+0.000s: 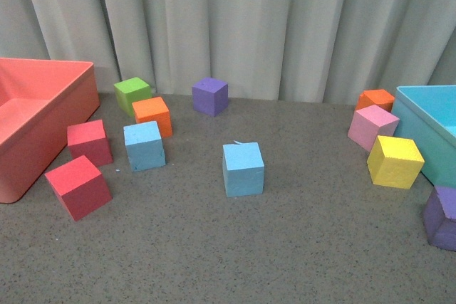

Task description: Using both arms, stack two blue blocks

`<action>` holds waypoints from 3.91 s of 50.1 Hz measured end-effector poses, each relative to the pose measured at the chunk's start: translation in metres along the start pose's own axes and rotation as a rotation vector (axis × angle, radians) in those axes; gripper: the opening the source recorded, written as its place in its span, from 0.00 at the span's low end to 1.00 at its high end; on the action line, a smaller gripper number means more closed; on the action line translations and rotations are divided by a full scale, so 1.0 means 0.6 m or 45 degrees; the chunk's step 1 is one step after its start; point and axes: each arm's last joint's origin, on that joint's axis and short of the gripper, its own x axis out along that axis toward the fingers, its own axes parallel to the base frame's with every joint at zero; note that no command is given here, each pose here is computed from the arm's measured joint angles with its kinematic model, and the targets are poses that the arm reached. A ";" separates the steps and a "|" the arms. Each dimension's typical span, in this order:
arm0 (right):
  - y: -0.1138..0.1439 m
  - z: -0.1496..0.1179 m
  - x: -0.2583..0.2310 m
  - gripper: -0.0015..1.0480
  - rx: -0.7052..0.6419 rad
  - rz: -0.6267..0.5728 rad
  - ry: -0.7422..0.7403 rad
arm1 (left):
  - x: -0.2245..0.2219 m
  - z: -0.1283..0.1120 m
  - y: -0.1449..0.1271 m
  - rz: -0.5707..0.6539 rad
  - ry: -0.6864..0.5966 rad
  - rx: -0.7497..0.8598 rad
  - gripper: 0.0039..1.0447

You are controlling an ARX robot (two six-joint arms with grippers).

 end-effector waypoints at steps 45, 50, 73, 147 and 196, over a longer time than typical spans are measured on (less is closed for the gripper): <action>0.000 0.004 -0.040 0.01 0.000 0.000 -0.016 | 0.000 0.000 0.000 0.000 0.000 0.000 0.94; 0.000 -0.002 -0.056 0.01 0.000 0.003 0.007 | 0.000 0.000 0.000 0.000 0.000 0.000 0.94; 0.000 0.000 -0.058 0.51 -0.001 0.004 -0.011 | 0.017 -0.008 -0.002 0.069 0.401 -0.209 0.94; 0.000 0.000 -0.058 0.91 0.000 0.004 -0.010 | 0.640 -0.116 -0.199 0.282 1.211 -0.207 0.94; 0.000 0.000 -0.058 0.91 0.000 0.004 -0.010 | 0.658 -0.153 -0.201 0.332 1.264 -0.146 0.50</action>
